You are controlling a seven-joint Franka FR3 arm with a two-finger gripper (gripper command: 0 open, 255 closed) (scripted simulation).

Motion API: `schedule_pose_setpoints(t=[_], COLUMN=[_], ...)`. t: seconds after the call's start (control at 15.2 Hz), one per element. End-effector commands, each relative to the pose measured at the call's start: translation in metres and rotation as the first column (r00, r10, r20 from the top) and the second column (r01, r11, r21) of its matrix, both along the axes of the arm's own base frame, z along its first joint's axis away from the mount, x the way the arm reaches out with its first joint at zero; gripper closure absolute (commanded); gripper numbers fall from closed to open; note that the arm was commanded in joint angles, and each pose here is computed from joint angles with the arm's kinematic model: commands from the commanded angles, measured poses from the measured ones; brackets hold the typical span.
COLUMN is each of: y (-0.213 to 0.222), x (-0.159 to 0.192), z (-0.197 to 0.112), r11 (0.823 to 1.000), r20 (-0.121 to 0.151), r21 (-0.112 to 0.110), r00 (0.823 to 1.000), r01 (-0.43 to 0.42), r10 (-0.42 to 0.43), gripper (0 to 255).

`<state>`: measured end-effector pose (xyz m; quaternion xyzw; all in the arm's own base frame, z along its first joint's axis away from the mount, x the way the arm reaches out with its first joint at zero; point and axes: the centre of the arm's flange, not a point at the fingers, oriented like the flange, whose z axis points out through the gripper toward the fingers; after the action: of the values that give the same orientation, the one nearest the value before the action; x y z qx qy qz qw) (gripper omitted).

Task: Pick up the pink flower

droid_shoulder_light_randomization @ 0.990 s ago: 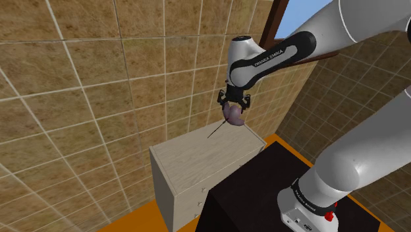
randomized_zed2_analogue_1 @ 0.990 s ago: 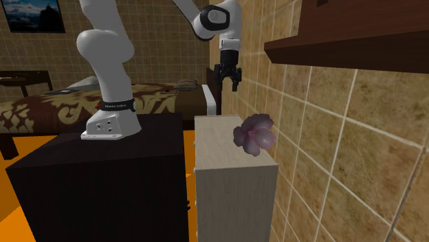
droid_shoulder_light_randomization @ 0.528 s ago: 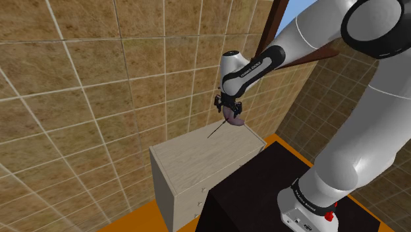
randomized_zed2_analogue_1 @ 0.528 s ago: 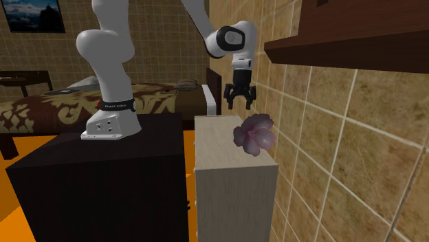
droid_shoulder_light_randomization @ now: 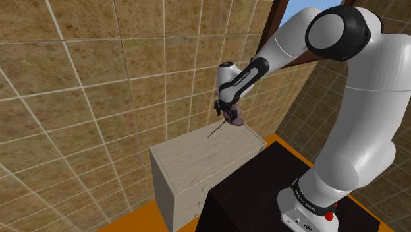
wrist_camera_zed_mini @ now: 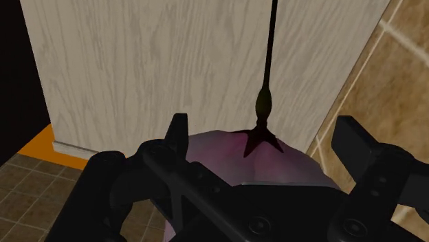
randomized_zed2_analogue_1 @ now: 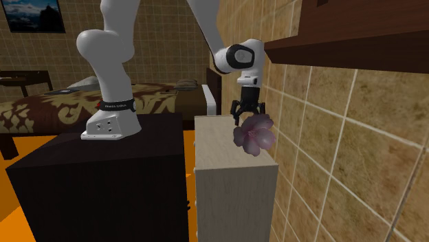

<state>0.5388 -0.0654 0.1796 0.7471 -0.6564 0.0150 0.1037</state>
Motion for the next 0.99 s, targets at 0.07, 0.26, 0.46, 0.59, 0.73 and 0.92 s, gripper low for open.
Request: schedule_pose_setpoints(t=[0.07, 0.26, 0.46, 0.59, 0.73, 0.92], y=[-0.001, -0.001, -0.001, -0.001, -0.001, -0.001], x=[0.001, 0.001, 0.001, 0.001, 0.001, 0.001], z=[-0.016, -0.030, -0.030, -0.030, -0.030, -0.030], r11=[1.000, 1.000, 1.000, 1.000, 1.000, 1.000], r20=[0.001, 0.001, 0.001, 0.001, 0.001, 0.001], r21=[-0.001, -0.001, -0.001, -0.001, -0.001, -0.001], r00=[1.000, 1.000, 1.000, 1.000, 1.000, 1.000], r01=[0.003, 0.003, 0.003, 0.003, 0.003, 0.003], r10=[-0.003, -0.003, -0.003, -0.003, -0.003, -0.003], gripper=[0, 0, 255, 255, 255, 255])
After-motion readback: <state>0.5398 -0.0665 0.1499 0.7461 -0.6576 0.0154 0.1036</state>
